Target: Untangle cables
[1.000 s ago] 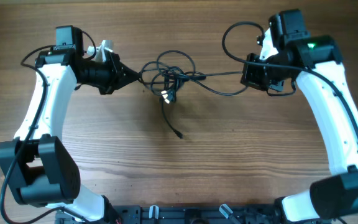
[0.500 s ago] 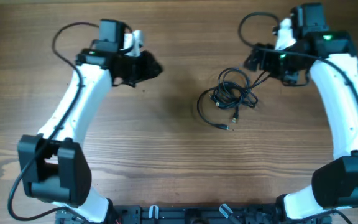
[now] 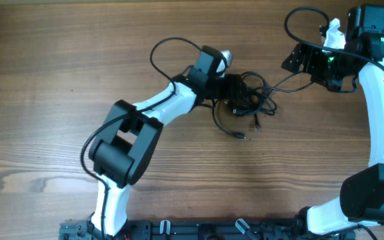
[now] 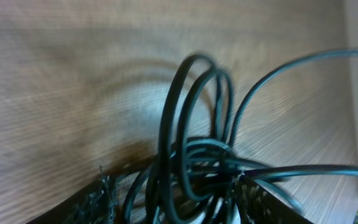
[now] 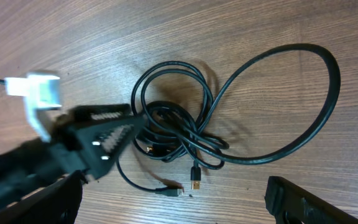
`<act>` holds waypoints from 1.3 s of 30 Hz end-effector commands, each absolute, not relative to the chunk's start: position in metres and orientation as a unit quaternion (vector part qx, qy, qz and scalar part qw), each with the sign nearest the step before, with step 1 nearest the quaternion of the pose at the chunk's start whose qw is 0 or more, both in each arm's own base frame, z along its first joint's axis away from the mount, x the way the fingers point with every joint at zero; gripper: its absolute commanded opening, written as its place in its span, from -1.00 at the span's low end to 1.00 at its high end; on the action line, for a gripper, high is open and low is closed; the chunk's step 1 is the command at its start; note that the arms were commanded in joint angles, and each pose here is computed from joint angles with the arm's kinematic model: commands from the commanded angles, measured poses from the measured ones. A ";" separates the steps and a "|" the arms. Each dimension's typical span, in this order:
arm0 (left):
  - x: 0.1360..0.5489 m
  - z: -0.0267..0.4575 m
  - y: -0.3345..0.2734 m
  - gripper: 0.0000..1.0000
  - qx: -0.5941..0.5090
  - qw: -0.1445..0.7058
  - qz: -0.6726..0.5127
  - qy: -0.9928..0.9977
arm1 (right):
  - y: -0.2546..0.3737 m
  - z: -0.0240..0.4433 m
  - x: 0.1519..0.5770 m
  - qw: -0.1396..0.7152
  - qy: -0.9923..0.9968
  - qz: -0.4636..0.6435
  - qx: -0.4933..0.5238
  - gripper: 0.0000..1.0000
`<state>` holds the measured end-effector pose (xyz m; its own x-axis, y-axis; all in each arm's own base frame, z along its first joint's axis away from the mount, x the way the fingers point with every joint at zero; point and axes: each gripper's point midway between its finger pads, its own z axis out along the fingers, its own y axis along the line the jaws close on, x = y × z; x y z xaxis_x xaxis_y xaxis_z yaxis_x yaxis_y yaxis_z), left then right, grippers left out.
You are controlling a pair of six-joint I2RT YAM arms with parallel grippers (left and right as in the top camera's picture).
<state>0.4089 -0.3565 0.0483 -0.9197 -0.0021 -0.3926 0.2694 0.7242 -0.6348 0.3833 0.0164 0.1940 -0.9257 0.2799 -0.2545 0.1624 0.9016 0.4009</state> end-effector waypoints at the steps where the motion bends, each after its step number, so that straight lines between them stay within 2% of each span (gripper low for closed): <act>1: 0.391 0.021 -0.371 0.19 0.083 0.159 -0.355 0.918 | 0.020 0.201 0.387 0.164 0.961 0.198 0.100 0.93; 2: 0.388 0.018 -0.373 0.14 0.086 0.153 -0.353 0.919 | 0.020 0.201 0.387 0.164 0.961 0.198 0.100 0.93; 3: 0.383 0.012 -0.373 -0.04 0.086 0.145 -0.346 0.923 | 0.020 0.201 0.387 0.164 0.961 0.198 0.101 0.93; 5: 0.375 -0.005 -0.363 -0.56 0.076 0.120 -0.322 0.936 | 0.021 0.201 0.386 0.162 0.961 0.200 0.100 0.93; 7: 0.375 -0.007 -0.358 -0.88 0.071 0.113 -0.317 0.939 | 0.027 0.204 0.386 0.162 0.958 0.218 0.095 0.93; 8: 0.377 -0.006 -0.356 -0.92 0.068 0.115 -0.317 0.939 | 0.032 0.206 0.386 0.165 0.956 0.231 0.081 0.92; 10: 0.387 0.013 -0.345 -0.92 0.057 0.114 -0.341 0.931 | 0.047 0.215 0.385 0.170 0.945 0.275 0.043 0.88; 13: 0.409 0.078 -0.317 -0.92 0.039 0.134 -0.399 0.906 | 0.075 0.219 0.381 0.174 0.939 0.296 -0.023 0.71; 16: 0.412 0.111 -0.275 -0.92 -0.017 0.125 -0.399 0.908 | 0.108 0.220 0.374 0.177 0.932 0.295 -0.110 0.50; 20: 0.388 0.124 -0.251 -0.92 -0.060 0.044 -0.427 0.901 | 0.155 0.222 0.370 0.196 0.916 0.285 -0.204 0.18; 27: 0.373 0.139 -0.251 -0.92 -0.059 -0.011 -0.481 0.875 | 0.183 0.215 0.364 0.200 0.911 0.253 -0.258 -0.14; 30: 0.373 0.137 -0.238 -0.92 -0.083 -0.025 -0.480 0.873 | 0.193 0.206 0.357 0.191 0.909 0.233 -0.289 -0.20; 38: 0.369 0.141 -0.240 -0.92 -0.081 -0.038 -0.492 0.866 | 0.209 0.156 0.358 0.135 0.921 0.201 -0.304 -0.08; 39: 0.369 0.141 -0.240 -0.92 -0.081 -0.038 -0.492 0.866 | 0.209 0.150 0.361 0.131 0.923 0.201 -0.301 -0.27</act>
